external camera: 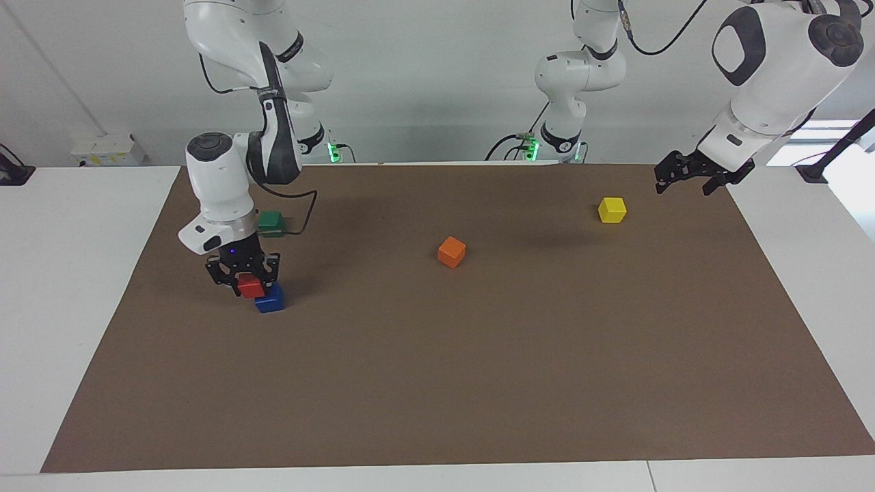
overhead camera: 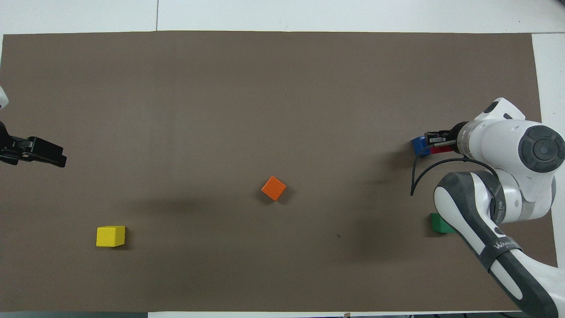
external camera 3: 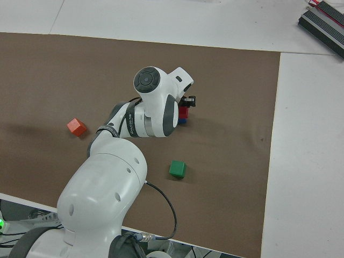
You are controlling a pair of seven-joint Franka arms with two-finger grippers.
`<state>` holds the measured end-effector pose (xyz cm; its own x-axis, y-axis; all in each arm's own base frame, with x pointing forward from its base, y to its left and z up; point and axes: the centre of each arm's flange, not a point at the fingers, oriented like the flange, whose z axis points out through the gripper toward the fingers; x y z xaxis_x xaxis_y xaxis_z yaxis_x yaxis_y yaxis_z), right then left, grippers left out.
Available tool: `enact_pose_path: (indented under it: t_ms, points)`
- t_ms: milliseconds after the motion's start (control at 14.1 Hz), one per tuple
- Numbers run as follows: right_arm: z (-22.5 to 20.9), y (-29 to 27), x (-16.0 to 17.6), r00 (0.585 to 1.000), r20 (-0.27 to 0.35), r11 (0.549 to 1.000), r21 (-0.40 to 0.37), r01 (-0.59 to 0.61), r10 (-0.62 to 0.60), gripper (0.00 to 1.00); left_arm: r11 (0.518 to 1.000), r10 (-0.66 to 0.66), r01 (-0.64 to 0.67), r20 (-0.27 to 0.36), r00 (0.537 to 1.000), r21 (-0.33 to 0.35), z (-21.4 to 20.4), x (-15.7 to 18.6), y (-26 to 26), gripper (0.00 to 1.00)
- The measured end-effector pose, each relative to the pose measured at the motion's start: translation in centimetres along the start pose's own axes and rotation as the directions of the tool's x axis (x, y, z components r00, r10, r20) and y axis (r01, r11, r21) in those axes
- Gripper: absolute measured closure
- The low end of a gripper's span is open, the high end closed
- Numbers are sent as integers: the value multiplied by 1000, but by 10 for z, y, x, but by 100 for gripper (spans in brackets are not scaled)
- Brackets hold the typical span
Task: Transfer red block to right arm and stack on blue block
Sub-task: 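Lower the red cube onto the blue cube and open the right gripper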
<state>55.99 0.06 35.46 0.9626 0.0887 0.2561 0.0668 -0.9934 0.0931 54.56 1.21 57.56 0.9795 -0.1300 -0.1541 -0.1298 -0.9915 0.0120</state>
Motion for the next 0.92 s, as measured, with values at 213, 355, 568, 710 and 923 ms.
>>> enact_pose_path:
  t_ms: [213,355,568,710,923]
  points:
    - [5,-1,1,1000,5,1000,2,2,-2,43,1000,-1,1,-1,1000,0,0,0,0,0]
    - [10,-3,3,1000,8,1000,4,5,-5,43,1000,4,-4,-1,1000,1,0,0,2,0]
    - [10,-6,8,1000,2,1000,6,16,-16,43,1000,20,-20,-7,1000,4,-1,2,11,0]
    - [9,-9,11,1000,-3,1000,8,28,-28,43,999,44,-44,-29,999,11,-4,5,24,0]
    - [9,-11,12,999,-4,999,8,38,-38,43,998,57,-56,-53,997,17,-6,9,30,0]
